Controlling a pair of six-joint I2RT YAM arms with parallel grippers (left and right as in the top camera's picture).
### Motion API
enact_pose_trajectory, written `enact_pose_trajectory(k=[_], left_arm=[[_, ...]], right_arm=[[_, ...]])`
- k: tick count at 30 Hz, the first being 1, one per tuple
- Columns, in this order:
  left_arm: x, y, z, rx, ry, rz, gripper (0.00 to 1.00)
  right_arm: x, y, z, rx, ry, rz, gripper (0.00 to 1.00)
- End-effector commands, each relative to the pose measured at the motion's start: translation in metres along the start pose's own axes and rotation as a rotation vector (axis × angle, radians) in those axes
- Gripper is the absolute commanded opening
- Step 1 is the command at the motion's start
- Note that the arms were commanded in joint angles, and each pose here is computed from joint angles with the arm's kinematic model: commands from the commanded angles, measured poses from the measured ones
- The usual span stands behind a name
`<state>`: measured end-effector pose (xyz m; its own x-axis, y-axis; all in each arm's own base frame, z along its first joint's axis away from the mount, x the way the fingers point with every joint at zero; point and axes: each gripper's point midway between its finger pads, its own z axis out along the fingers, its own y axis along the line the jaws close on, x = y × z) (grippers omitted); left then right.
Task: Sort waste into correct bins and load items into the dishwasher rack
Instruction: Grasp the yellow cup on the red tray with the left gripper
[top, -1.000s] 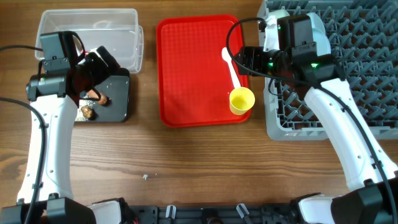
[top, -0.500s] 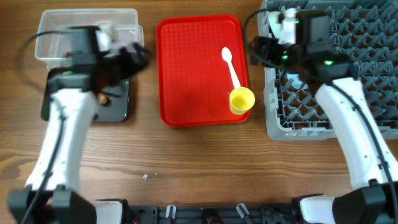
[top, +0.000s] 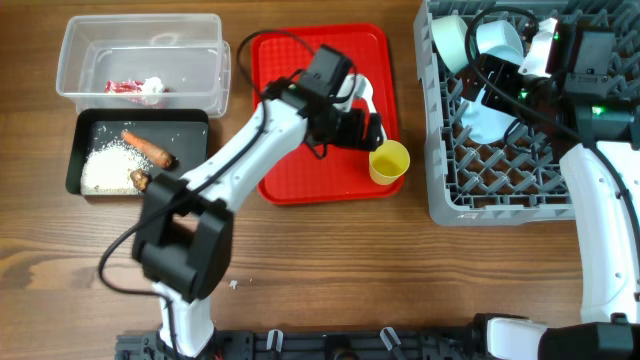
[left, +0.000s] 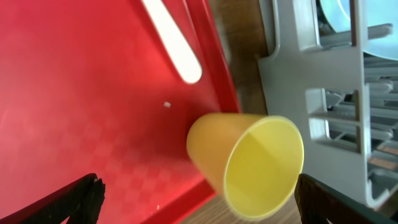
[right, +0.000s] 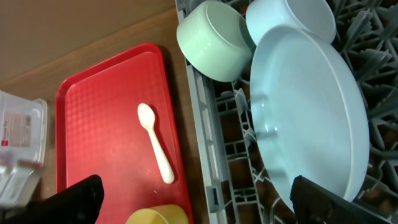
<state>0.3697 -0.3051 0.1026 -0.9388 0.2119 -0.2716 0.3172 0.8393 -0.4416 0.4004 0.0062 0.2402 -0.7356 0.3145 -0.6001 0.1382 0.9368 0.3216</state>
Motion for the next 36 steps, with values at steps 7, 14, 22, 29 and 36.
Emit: enact_pose_trajectory(k=[7, 14, 22, 29, 36], left_arm=[[0.001, 0.000, 0.022, -0.148, -0.003, 0.047, 0.77], [0.005, 0.001, 0.032, -0.186, -0.001, 0.034, 0.35], [0.011, 0.000, 0.049, -0.192, 0.019, 0.038, 0.29], [0.005, 0.003, 0.044, -0.189, 0.000, 0.028, 0.04], [-0.028, 0.016, -0.036, -0.020, -0.086, -0.110, 0.04]], right_arm=[[-0.005, 0.003, -0.008, -0.011, -0.016, -0.010, 0.98], [-0.001, 0.002, -0.008, -0.007, -0.001, -0.007, 0.98], [0.000, 0.002, -0.008, -0.005, 0.003, -0.006, 0.98], [0.001, 0.002, -0.008, -0.007, 0.005, -0.006, 0.98], [0.007, 0.035, -0.011, -0.190, 0.040, -0.039, 0.98]])
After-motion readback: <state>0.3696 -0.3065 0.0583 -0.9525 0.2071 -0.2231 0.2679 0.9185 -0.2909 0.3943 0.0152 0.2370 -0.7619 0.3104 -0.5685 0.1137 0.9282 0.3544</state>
